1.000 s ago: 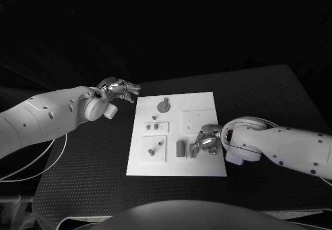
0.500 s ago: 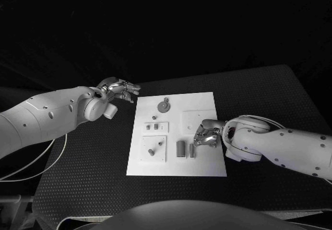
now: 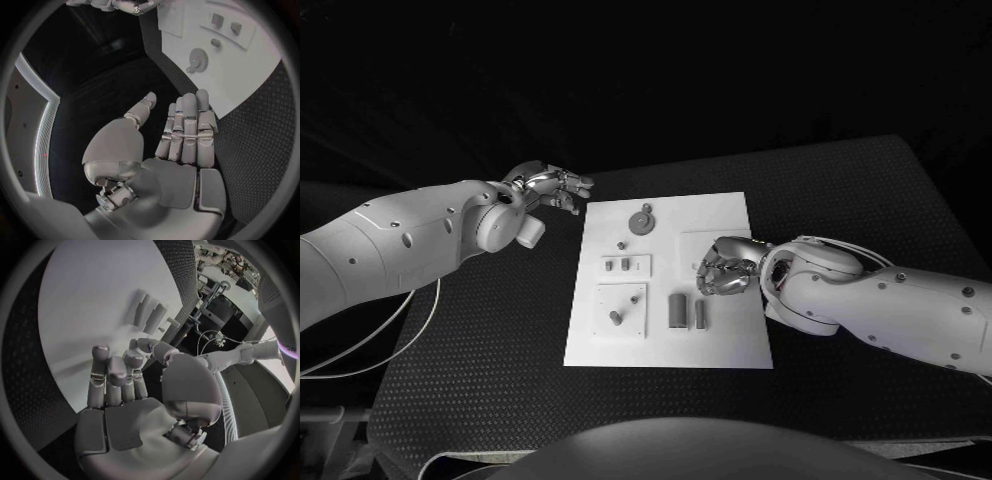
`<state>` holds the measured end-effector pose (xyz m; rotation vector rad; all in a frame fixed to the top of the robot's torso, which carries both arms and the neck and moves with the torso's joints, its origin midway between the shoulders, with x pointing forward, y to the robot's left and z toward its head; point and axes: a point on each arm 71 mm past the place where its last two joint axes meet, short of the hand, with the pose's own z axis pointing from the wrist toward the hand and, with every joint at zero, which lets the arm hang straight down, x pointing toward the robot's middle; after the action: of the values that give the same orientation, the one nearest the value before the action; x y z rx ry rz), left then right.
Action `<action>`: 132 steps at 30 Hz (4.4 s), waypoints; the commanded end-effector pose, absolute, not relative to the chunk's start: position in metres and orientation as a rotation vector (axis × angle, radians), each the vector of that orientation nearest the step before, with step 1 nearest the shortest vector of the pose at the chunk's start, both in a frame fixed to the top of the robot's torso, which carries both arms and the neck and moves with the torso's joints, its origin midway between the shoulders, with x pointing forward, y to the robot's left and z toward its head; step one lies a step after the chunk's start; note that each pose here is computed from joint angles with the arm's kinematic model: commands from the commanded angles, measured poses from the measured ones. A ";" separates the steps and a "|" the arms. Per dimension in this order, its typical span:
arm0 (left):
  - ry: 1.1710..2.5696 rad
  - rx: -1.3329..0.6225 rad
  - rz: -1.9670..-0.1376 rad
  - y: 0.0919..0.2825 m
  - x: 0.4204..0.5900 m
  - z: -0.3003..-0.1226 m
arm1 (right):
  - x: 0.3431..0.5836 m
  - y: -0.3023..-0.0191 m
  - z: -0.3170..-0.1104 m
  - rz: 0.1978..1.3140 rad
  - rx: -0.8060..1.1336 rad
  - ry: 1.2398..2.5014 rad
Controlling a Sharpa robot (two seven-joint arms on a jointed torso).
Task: Assemble the parts on the task board
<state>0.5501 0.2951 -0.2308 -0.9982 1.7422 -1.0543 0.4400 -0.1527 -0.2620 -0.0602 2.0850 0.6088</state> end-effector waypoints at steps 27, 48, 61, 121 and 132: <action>1.756 -0.986 -1.068 0.293 0.550 -0.230 | 0.433 -0.141 -0.273 0.611 -0.232 2.114; 1.757 -0.984 -1.066 0.293 0.550 -0.230 | 0.434 -0.140 -0.278 0.599 -0.242 2.077; 1.762 -0.986 -1.064 0.293 0.550 -0.231 | 0.433 -0.138 -0.279 0.574 -0.264 2.050; 1.768 -0.990 -1.058 0.293 0.550 -0.231 | 0.431 -0.153 -0.278 0.609 -0.177 2.063; 1.770 -0.990 -1.057 0.293 0.550 -0.232 | 0.431 -0.152 -0.279 0.610 -0.201 2.091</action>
<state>0.5498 0.2954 -0.2323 -0.9995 1.7618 -1.0429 0.4325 -0.1540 -0.2781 -0.1802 2.0711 0.5940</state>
